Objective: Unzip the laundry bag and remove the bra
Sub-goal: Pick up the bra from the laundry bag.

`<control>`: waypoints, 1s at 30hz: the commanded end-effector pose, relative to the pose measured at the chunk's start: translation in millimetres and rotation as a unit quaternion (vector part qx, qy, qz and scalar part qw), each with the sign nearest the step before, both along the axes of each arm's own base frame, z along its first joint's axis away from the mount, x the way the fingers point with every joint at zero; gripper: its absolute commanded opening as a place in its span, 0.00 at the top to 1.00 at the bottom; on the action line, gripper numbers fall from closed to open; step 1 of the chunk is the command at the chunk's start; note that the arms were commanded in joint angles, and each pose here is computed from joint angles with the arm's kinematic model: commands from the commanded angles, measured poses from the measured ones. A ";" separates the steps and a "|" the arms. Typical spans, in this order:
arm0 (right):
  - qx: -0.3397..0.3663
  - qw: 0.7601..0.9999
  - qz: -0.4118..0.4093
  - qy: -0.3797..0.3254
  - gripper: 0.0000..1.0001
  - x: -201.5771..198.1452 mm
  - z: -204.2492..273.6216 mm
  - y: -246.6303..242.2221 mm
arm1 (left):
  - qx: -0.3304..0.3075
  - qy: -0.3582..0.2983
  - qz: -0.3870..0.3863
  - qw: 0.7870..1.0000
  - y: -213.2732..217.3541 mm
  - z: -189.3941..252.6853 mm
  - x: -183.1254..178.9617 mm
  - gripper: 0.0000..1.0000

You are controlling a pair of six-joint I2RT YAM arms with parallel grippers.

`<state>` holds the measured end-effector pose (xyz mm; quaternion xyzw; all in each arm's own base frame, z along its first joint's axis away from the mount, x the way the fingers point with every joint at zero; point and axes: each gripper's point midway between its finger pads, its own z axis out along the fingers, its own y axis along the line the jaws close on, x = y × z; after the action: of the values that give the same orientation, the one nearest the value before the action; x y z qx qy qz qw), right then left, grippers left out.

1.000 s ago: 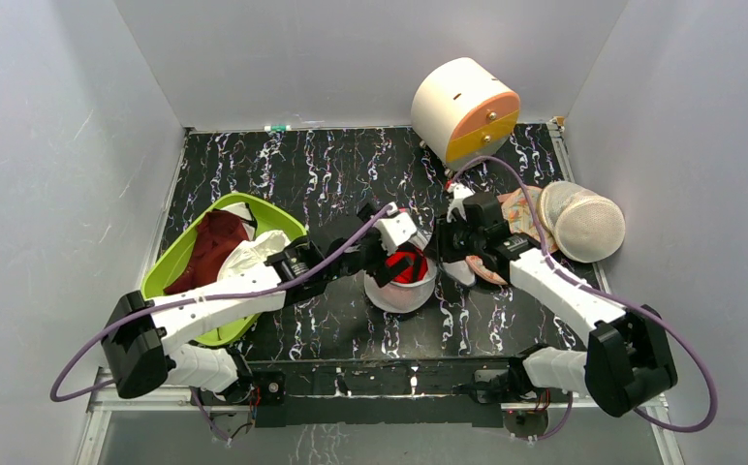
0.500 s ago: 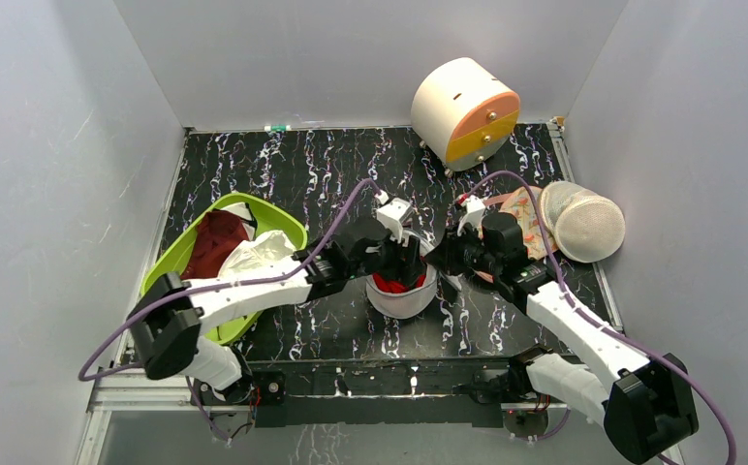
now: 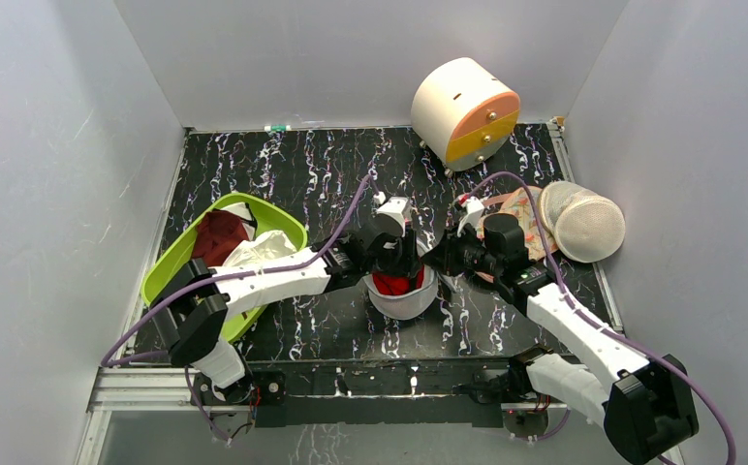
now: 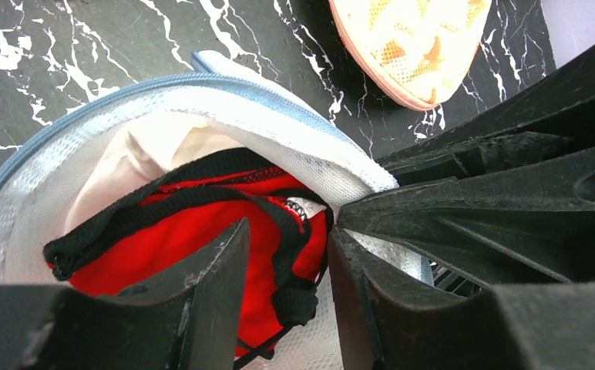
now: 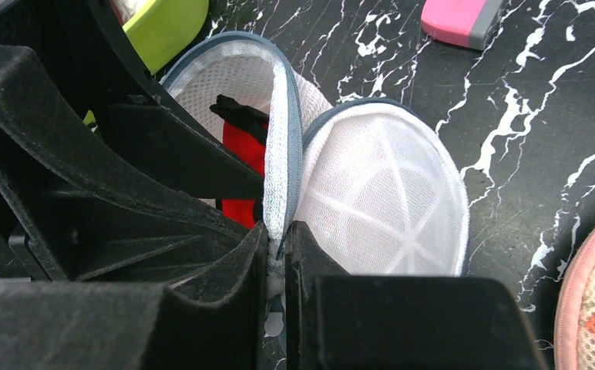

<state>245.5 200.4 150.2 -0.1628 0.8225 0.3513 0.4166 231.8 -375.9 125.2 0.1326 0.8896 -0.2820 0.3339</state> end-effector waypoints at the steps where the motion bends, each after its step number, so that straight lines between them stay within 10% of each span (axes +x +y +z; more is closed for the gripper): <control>1: 0.030 0.998 0.013 -0.046 1.00 3.0 24.2 7.3 | -0.018 0.004 -0.001 1.000 -15.3 12.8 3.3 0.63; 19: 0.030 0.999 0.009 -0.040 1.00 0.1 18.8 5.3 | -0.031 0.003 -0.035 0.999 -17.7 14.0 -7.6 0.99; 30: 0.026 0.999 0.012 -0.018 1.00 -0.8 -1.0 7.2 | -0.095 -0.033 -0.034 0.994 1.0 73.4 -19.5 1.00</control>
<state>240.9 201.5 143.1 -0.1597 0.8192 0.3617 0.4155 217.5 -375.5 143.5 0.1440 0.8780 -0.3191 0.3265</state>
